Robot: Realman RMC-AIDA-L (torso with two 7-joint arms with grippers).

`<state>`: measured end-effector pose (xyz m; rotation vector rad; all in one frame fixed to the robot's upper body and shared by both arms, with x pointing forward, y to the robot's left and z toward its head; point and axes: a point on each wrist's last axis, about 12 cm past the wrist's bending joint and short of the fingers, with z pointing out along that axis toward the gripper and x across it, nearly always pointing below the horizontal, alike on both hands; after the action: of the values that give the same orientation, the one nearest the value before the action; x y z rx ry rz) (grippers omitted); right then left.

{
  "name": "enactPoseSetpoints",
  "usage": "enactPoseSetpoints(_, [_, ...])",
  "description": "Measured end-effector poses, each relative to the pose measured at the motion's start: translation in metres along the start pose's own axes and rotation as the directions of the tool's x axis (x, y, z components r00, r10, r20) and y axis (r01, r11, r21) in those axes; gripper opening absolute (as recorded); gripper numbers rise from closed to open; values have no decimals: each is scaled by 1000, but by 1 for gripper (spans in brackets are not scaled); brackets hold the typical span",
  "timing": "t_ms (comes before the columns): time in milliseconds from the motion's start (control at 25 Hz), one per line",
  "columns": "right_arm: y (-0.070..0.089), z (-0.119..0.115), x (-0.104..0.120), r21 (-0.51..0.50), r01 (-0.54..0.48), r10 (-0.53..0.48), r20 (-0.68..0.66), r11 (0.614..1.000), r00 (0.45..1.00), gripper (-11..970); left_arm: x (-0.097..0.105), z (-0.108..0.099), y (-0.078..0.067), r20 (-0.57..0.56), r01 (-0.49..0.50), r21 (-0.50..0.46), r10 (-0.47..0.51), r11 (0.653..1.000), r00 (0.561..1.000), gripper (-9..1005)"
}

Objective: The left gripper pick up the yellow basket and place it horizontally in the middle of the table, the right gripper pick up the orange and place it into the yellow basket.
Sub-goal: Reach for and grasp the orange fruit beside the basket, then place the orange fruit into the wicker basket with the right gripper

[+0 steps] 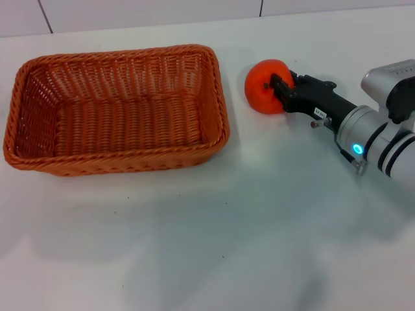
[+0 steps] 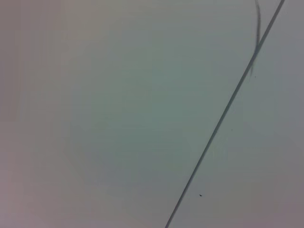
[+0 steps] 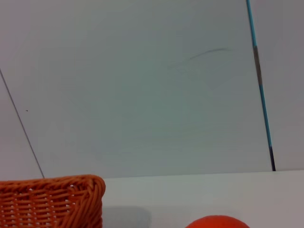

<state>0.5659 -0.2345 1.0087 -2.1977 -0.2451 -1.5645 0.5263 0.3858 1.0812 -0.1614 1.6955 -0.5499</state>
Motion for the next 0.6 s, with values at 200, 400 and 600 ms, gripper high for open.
enactPoseSetpoints(200, [0, -1, 2, 4, -9, 9, -19, 1000, 1000, 325, 0, 0, 0, 0, -1, 0, 1, 1000, 1000, 918])
enactPoseSetpoints(400, [-1, -8, 14, 51, -35, 42, -144, 998, 989, 276, 0, 0, 0, 0, -3, -1, 3, 1000, 1000, 918])
enactPoseSetpoints(600, [-4, -16, 34, 120, -53, 89, -312, 991, 946, 231, 0, 0, 0, -1, -15, 0, 15, 1000, 1000, 919])
